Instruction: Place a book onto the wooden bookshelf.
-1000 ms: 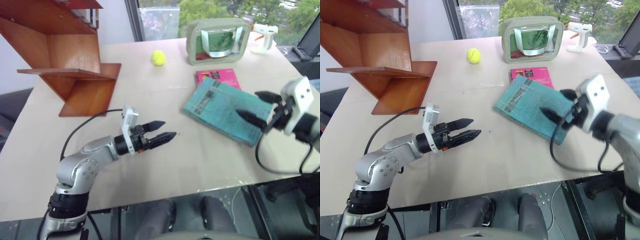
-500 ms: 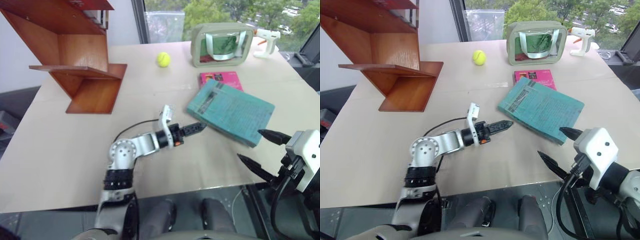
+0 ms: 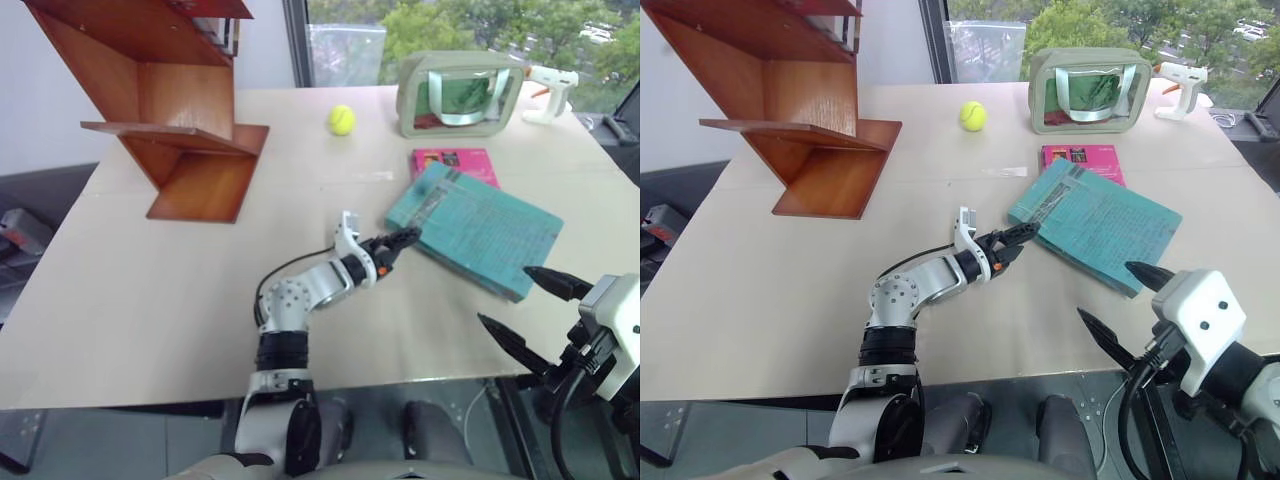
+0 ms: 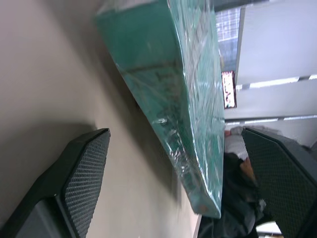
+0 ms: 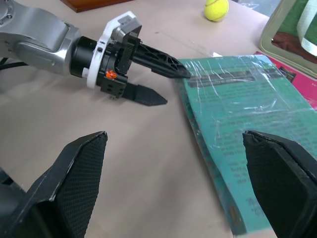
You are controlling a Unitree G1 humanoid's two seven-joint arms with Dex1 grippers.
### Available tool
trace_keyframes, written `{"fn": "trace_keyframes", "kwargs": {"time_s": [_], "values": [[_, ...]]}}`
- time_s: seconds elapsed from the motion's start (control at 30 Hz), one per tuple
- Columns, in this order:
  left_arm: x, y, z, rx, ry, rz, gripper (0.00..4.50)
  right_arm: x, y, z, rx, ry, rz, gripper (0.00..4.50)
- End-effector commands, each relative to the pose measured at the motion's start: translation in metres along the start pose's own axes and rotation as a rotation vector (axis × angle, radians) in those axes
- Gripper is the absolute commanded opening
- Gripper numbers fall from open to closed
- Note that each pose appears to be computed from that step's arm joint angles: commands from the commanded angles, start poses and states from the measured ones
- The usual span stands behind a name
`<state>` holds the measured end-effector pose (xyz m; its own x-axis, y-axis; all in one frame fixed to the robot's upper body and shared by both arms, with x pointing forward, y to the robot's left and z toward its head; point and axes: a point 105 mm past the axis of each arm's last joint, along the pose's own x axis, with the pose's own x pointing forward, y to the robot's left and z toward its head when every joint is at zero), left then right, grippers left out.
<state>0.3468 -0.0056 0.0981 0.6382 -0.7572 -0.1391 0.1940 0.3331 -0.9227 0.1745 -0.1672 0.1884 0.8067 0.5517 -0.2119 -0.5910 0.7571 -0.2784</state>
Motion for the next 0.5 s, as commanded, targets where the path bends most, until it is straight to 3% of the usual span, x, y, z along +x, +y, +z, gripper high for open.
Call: {"fn": "trace_keyframes", "kwargs": {"time_s": [0.03,0.33,0.5], "values": [[0.035,-0.028,-0.009,-0.058,-0.009,-0.028,4.5,0.0,0.001,0.015,-0.043,-0.061,-0.015,4.47],[0.038,-0.066,-0.005,0.01,0.0,-0.182,4.5,0.012,-0.006,0.016,0.035,-0.103,-0.11,4.47],[0.033,-0.086,0.003,0.136,-0.002,-0.261,4.5,0.026,-0.04,0.013,0.115,-0.139,-0.271,4.47]]}}
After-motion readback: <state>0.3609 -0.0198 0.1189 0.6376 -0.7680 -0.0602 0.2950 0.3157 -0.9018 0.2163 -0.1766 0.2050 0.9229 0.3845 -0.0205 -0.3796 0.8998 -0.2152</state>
